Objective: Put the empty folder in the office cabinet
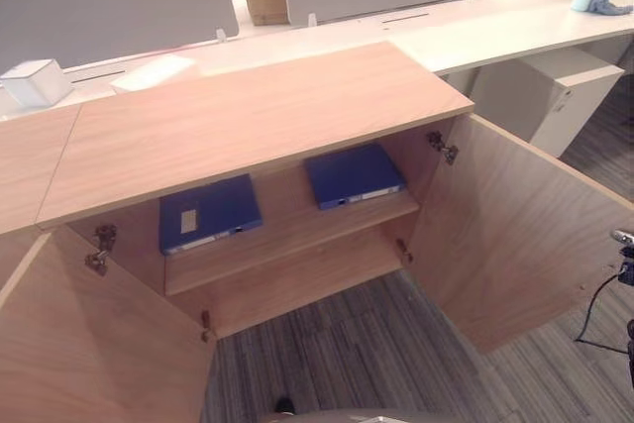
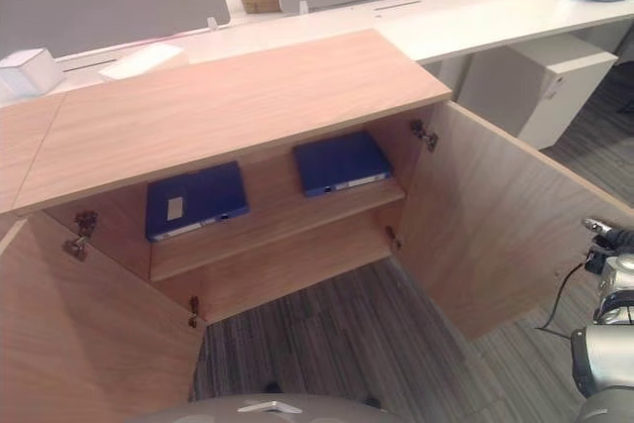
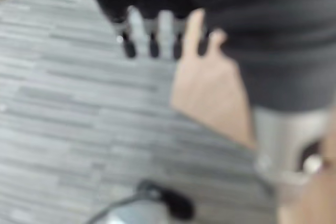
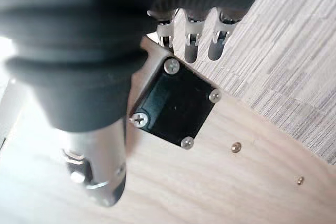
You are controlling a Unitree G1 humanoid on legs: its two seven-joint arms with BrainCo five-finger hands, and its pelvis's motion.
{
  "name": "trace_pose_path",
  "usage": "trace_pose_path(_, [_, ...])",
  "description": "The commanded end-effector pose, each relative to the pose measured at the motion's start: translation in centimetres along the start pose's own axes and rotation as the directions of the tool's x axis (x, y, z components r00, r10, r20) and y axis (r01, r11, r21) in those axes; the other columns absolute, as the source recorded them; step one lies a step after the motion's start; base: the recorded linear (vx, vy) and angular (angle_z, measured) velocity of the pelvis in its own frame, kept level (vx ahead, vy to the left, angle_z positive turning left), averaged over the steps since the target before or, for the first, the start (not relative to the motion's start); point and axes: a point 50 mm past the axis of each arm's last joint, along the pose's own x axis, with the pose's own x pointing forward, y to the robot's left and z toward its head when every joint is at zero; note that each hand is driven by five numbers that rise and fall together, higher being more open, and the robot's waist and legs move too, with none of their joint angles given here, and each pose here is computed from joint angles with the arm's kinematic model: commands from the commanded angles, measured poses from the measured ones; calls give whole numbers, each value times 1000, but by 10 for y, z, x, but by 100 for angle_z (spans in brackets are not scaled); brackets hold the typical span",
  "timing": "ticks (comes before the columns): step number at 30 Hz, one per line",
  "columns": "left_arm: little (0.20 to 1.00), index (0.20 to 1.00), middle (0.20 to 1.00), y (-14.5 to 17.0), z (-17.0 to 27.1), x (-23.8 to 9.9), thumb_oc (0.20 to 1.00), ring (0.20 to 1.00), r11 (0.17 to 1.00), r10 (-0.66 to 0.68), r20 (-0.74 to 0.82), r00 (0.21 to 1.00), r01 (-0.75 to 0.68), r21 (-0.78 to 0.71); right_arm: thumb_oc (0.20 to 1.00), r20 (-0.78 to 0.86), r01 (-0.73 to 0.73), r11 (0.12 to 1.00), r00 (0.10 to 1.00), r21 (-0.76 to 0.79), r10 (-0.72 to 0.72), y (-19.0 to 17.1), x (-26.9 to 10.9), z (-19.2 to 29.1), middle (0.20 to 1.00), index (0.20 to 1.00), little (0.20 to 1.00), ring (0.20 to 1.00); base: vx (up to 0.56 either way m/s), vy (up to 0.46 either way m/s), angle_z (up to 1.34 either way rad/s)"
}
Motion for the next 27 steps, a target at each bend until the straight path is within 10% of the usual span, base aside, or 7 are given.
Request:
trace_pose_path(1, [1000, 1000, 1000, 20, 17, -2, 1000, 1000, 996, 61, 30, 998, -63, 70, 1000, 114, -228, 968, 964, -106, 240, 50, -3, 33, 1000, 1000, 1000, 1000, 10, -9, -8])
trace_pose_path(7, [1000, 1000, 1000, 14, 14, -1, 1000, 1000, 998, 25, 20, 999, -26, 53, 1000, 194, -633, 751, 726, -188, 660, 145, -39, 44, 1000, 1000, 1000, 1000, -6, 10, -10])
trace_pose_path(9, [1000, 1000, 1000, 11, 16, -1, 1000, 1000, 1000, 7, 27, 1000, -8, 28, 1000, 204, -862, 485, 453, -148, 868, 193, -84, 26, 1000, 1000, 1000, 1000, -15, 21, -29])
trace_pose_path(16, [1000, 1000, 1000, 4, 13, -1, 1000, 1000, 999, -26, 32, 999, 25, 28, 1000, 187, -995, 89, 81, -38, 979, 230, -159, -26, 1000, 1000, 1000, 1000, -9, 15, -13])
trace_pose_path(27, [1000, 1000, 1000, -5, 2, 0, 1000, 1000, 996, -71, 20, 997, 70, 55, 1000, 143, -992, -34, -17, 119, 990, 235, -192, -82, 1000, 1000, 1000, 1000, -13, 8, 17])
